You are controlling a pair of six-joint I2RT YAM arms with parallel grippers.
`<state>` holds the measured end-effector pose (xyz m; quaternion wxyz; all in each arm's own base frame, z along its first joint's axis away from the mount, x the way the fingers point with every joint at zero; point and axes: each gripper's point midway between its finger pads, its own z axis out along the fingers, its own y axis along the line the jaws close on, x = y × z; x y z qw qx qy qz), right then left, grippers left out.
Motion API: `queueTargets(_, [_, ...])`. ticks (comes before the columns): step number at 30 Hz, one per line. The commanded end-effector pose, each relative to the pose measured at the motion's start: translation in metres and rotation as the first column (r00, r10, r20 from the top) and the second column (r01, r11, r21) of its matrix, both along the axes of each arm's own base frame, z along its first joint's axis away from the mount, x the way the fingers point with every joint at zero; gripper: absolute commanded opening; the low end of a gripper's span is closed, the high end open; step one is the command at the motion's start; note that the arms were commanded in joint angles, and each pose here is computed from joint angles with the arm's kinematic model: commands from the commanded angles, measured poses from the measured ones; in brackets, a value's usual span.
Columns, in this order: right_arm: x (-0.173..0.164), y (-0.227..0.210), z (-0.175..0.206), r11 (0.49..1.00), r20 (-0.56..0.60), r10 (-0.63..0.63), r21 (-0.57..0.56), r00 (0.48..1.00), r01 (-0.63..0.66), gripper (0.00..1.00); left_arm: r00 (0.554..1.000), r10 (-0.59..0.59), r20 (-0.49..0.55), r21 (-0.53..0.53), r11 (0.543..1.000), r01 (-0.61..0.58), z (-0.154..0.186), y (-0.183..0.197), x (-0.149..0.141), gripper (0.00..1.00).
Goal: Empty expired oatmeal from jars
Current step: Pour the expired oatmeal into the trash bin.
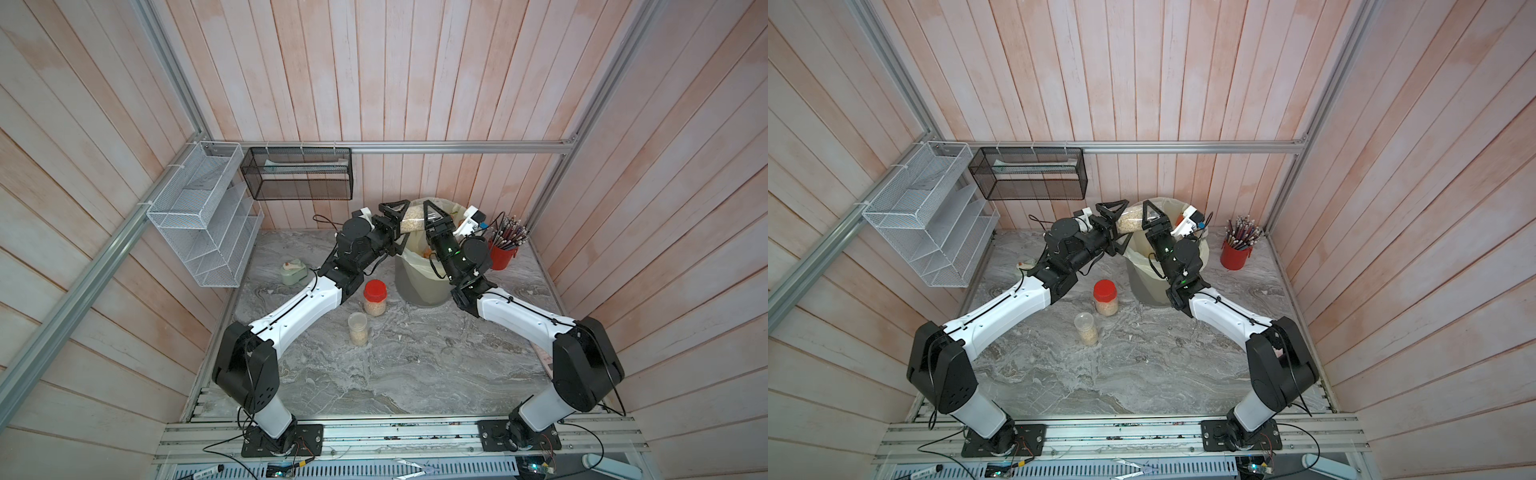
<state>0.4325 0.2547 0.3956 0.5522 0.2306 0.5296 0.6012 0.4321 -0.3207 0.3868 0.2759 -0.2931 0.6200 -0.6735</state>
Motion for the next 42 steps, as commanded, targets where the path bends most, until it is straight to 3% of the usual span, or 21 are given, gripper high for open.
queueTargets(1, [-0.003, 0.002, 0.006, 1.0, 0.036, -0.003, 0.024, 0.999, 0.003, 0.23, 1.0, 0.024, 0.019, -0.033, 0.999, -0.024, 0.016, -0.002, 0.005, 0.97])
queueTargets(10, [-0.005, 0.001, 0.008, 0.999, 0.054, -0.014, 0.044, 0.998, 0.011, 0.23, 0.999, 0.032, 0.004, -0.049, 0.998, -0.031, 0.011, -0.009, 0.007, 0.96])
queueTargets(16, [-0.005, 0.001, 0.005, 0.999, 0.05, -0.017, 0.042, 0.999, 0.015, 0.23, 0.999, 0.045, 0.009, -0.051, 0.998, -0.044, 0.011, -0.007, 0.008, 0.9])
queueTargets(24, [-0.006, 0.003, 0.006, 0.999, 0.057, -0.006, 0.037, 0.998, 0.004, 0.22, 0.998, 0.053, 0.017, -0.046, 0.998, -0.052, 0.01, -0.008, 0.012, 0.77])
queueTargets(32, [-0.007, 0.004, 0.001, 1.0, 0.05, 0.003, 0.023, 0.999, -0.004, 0.23, 0.998, 0.052, 0.039, -0.053, 0.997, -0.05, 0.01, -0.01, 0.015, 0.5])
queueTargets(35, [-0.007, 0.006, -0.002, 1.0, 0.042, 0.012, 0.023, 0.999, -0.013, 0.28, 0.997, 0.064, 0.044, -0.054, 0.997, -0.061, 0.011, -0.007, 0.017, 0.45])
queueTargets(39, [-0.007, 0.007, -0.004, 1.0, 0.03, 0.024, 0.012, 0.999, -0.024, 0.47, 0.996, 0.08, 0.05, -0.058, 0.995, -0.077, 0.013, -0.003, 0.018, 0.39])
queueTargets(42, [-0.007, 0.008, -0.004, 0.999, 0.025, 0.032, 0.001, 0.999, -0.032, 0.56, 0.994, 0.092, 0.06, -0.06, 0.994, -0.089, 0.015, 0.0, 0.02, 0.32])
